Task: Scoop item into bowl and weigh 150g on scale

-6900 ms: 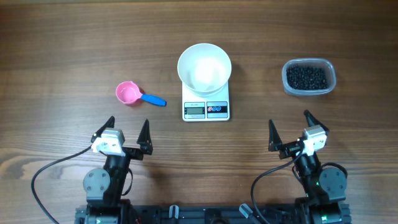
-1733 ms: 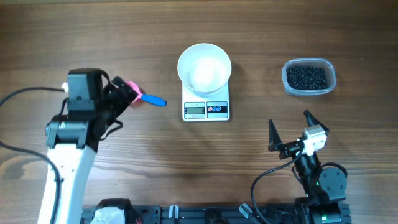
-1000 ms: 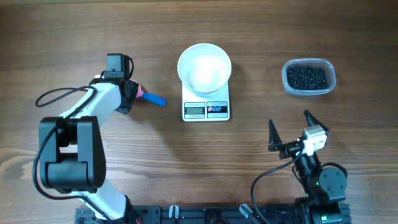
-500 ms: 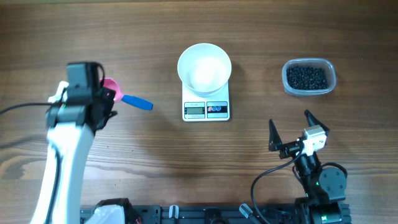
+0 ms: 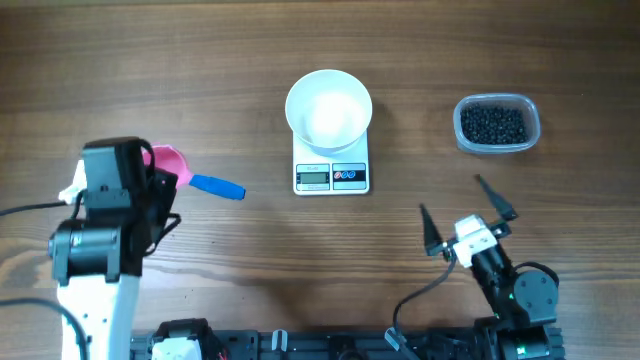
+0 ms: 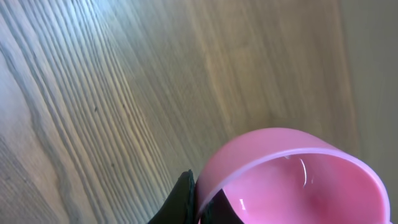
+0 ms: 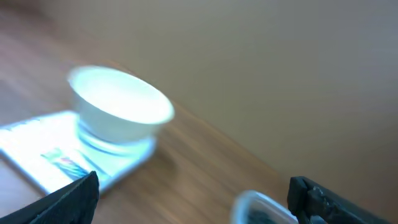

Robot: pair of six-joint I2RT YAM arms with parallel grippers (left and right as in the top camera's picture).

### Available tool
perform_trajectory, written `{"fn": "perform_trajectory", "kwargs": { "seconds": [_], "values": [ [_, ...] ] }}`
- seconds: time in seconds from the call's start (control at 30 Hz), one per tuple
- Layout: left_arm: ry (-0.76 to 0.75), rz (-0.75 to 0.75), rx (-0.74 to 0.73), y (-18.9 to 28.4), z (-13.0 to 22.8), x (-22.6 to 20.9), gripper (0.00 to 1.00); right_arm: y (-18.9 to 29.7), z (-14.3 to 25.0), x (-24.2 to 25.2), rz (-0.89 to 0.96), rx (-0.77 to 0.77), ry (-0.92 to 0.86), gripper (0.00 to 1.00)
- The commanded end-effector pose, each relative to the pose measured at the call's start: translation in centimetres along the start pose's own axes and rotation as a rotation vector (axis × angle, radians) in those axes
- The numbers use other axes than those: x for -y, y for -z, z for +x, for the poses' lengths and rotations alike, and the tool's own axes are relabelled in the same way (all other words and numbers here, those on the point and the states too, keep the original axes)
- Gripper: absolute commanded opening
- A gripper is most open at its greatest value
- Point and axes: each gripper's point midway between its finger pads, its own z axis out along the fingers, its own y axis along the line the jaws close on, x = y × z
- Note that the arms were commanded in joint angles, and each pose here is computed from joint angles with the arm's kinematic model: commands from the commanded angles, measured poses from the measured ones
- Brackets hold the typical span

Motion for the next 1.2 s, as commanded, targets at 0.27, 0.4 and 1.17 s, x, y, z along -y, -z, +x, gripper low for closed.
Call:
{"fn": "perform_trajectory", "kwargs": {
  "seconds": [0.27, 0.4, 1.17],
  "values": [
    [0.026, -0.056, -0.193, -2.7, 3.0, 0.5, 0.04, 1.4, -3.0, -6.1, -0.413, -0.214, -1.844, 1.0],
    [0.028, -0.037, -0.24, -2.6, 3.8, 0.8, 0.04, 0.2, -1.5, -2.3, -0.172, -0.063, -1.77, 1.0],
    [0.061, 0.087, -0.353, -1.0, 10.3, 5.4, 0.04, -5.0, -10.7, -13.7, -0.824, -0.45, -1.377, 0.85]
  ]
}}
